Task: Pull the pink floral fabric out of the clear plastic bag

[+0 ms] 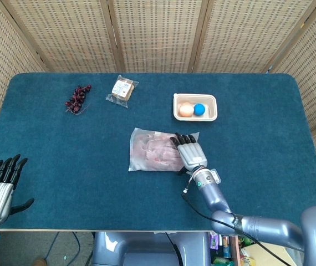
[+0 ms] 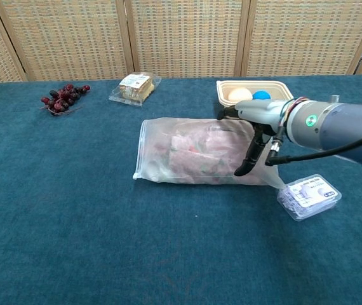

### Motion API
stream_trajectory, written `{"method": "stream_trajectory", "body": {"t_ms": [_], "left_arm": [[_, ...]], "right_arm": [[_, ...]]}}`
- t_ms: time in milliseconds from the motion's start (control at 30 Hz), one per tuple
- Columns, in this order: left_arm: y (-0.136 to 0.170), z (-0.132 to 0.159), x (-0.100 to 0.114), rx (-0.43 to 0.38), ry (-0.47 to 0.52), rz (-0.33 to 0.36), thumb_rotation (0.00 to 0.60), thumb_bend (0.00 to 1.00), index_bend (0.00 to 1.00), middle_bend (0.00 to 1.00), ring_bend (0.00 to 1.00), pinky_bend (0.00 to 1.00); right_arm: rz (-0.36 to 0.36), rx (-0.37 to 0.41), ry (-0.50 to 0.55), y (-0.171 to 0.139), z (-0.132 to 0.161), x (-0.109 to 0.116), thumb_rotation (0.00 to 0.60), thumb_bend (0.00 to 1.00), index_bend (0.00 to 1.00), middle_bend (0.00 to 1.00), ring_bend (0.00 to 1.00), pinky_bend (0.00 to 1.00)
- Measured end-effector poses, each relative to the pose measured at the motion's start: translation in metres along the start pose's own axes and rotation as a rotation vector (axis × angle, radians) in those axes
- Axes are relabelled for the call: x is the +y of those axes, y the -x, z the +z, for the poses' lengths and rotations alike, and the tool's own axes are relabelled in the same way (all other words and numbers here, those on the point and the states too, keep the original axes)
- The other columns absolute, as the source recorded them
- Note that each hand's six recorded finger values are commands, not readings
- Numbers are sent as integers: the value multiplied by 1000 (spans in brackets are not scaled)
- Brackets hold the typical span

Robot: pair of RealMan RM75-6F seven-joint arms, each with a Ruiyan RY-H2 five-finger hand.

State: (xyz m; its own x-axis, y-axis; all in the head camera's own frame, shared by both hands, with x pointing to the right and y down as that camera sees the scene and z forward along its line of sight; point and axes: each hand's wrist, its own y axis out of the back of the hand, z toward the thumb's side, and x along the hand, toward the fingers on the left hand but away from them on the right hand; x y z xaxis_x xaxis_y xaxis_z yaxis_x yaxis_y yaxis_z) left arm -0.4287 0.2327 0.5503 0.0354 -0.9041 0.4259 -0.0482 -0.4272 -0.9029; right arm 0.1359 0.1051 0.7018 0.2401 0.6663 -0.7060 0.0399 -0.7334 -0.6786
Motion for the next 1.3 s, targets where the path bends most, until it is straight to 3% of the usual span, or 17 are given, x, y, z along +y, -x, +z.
{"method": "stream_trajectory", "body": {"t_ms": [433, 500, 567, 633, 700, 833, 933, 1000, 1300], "left_arm": [[-5, -4, -4, 18, 1, -22, 600, 21, 0, 0, 0, 0], [-5, -4, -5, 18, 1, -27, 600, 21, 0, 0, 0, 0], [-6, -4, -5, 18, 2, -30, 600, 21, 0, 0, 0, 0], [-6, -5, -5, 21, 6, -32, 600, 21, 0, 0, 0, 0], [-7, -6, -5, 24, 10, -32, 600, 21, 0, 0, 0, 0], [-8, -7, -4, 25, 13, -34, 600, 21, 0, 0, 0, 0], [-8, -7, -5, 24, 14, -36, 600, 21, 0, 0, 0, 0], [-8, -7, -5, 26, 15, -36, 600, 24, 0, 0, 0, 0], [-13, -7, -4, 13, 50, -35, 600, 27, 0, 0, 0, 0]], "right_arm": [[9, -78, -22, 22, 3, -13, 600, 0, 0, 11, 6, 9], [19, -83, -31, 24, 3, -16, 600, 0, 0, 73, 68, 58], [25, -83, -40, 26, 4, -18, 600, 6, 29, 188, 188, 171], [29, -79, -51, 27, 5, -19, 600, 93, 146, 336, 344, 367], [25, -74, -59, 28, 6, -19, 600, 214, 275, 448, 463, 495], [0, -60, -92, 29, 8, -17, 600, 485, 492, 609, 618, 637], [-22, -41, -121, 28, 9, -16, 600, 644, 557, 648, 654, 669], [-39, -22, -130, 27, 11, -15, 600, 695, 571, 657, 662, 669], [-150, 149, -106, 13, 25, -1, 600, 727, 597, 666, 672, 669]]}}
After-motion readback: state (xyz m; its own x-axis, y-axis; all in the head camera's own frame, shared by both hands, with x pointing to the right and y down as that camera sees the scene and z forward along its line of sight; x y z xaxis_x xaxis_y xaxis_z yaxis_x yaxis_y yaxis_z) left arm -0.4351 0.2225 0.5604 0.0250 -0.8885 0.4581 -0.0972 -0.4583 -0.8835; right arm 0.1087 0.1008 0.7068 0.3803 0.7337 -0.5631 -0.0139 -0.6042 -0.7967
